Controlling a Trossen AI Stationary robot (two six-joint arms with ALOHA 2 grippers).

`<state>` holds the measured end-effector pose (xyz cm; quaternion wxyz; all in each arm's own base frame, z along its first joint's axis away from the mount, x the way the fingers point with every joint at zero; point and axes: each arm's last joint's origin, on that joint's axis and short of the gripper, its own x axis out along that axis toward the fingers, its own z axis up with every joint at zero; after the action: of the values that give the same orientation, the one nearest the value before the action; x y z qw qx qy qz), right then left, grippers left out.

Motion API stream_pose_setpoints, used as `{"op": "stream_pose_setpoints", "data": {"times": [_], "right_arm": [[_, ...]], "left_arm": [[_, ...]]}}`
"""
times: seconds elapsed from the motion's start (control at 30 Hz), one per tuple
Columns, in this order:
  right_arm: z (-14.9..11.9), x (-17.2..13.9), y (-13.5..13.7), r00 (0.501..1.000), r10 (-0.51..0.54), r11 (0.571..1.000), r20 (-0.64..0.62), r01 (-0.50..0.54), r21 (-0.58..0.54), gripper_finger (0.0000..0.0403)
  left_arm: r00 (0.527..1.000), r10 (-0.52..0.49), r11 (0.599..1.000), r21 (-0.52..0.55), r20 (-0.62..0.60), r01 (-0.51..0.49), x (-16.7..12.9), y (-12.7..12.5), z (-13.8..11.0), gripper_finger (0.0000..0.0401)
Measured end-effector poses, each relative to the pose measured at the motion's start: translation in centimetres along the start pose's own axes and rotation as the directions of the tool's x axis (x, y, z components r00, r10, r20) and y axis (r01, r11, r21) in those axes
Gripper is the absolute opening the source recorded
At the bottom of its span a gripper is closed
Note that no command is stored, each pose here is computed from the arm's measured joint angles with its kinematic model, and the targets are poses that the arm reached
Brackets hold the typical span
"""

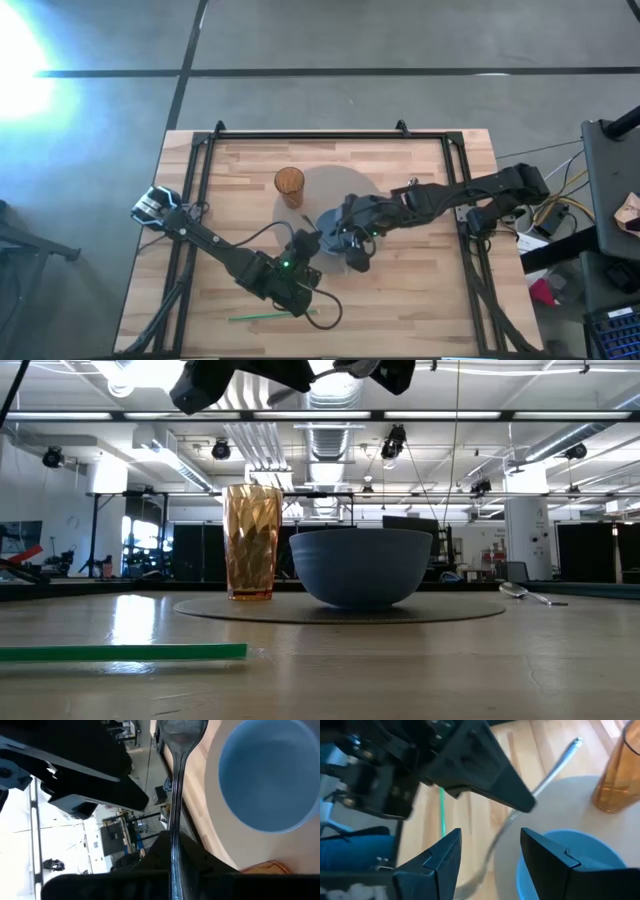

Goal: Pick & Place Utensil
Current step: Put the fork into the bowl

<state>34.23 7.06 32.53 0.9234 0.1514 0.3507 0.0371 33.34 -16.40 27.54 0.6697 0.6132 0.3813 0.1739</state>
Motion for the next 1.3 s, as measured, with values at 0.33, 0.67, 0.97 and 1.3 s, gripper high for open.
{"op": "stream_pose_setpoints", "data": {"times": [0.33,0.67,0.97,1.3], "right_arm": [[0.5,0.2,-0.7,1.000,-0.012,1.000,0.011,0.012,0.029,0.0199],[0.4,0.7,-1.0,1.000,0.008,0.999,-0.014,-0.007,0.044,0.0199],[0.3,0.7,-1.0,1.000,0.009,0.999,-0.024,-0.007,0.044,0.0170],[0.1,0.7,-1.0,0.999,0.027,0.999,-0.046,-0.025,0.040,0.0068]], "left_arm": [[1.000,0.027,1.000,-0.007,-0.001,-0.027,0.0,0.3,0.2,0.0010],[0.998,0.055,0.998,0.014,0.000,-0.055,0.0,0.7,0.5,0.0010],[0.997,0.075,0.996,0.038,0.010,-0.075,0.0,1.0,0.9,0.0010],[0.997,0.077,0.995,0.054,0.011,-0.078,0.0,1.1,0.9,0.0010]]}}
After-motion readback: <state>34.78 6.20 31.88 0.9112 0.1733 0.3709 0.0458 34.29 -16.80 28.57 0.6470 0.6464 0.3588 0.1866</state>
